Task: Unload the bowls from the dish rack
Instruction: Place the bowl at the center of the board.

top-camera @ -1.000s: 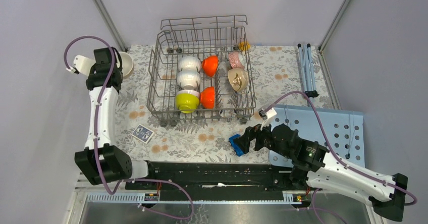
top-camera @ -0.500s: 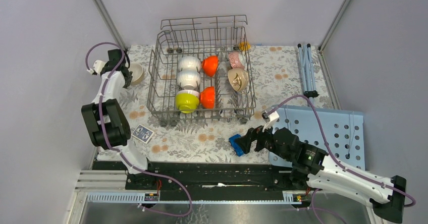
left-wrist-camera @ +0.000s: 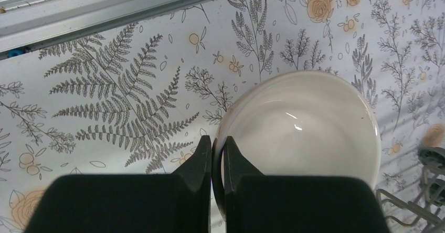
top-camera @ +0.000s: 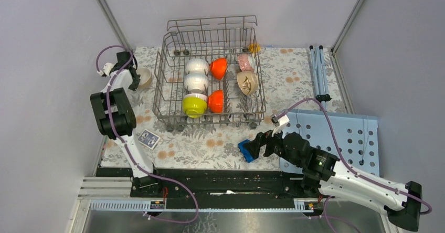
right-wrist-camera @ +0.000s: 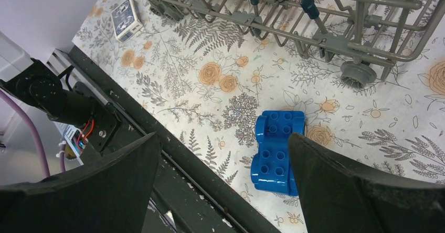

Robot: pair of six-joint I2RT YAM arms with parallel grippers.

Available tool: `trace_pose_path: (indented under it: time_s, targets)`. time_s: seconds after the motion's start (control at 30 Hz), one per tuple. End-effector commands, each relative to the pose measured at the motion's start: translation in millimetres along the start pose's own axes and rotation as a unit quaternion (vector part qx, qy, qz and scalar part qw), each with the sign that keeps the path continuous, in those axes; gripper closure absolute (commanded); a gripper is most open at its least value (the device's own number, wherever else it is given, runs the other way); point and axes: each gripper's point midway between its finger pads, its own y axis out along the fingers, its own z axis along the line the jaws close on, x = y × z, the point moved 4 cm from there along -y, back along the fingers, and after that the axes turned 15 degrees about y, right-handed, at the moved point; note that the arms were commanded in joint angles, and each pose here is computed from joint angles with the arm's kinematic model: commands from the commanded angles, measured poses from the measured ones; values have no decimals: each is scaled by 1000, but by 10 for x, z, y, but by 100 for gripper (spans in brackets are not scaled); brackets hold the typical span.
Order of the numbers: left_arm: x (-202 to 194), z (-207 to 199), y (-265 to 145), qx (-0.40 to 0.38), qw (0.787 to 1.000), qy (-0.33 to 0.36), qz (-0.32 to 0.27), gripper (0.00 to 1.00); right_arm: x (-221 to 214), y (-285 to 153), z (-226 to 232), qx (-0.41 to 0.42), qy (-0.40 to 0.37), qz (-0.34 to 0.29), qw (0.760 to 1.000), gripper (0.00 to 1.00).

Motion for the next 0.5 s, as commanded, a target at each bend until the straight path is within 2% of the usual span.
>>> trace_pose_path:
  time_s: [0.0,0.47]
  targets:
    - [473,-243,-89,-41,997,-20,-67,100,162,-59,149,17,13,-23,1000,3]
    - [416,-199,178,0,998,8,-64,100,160,-104,70,0,16,-29,999,3]
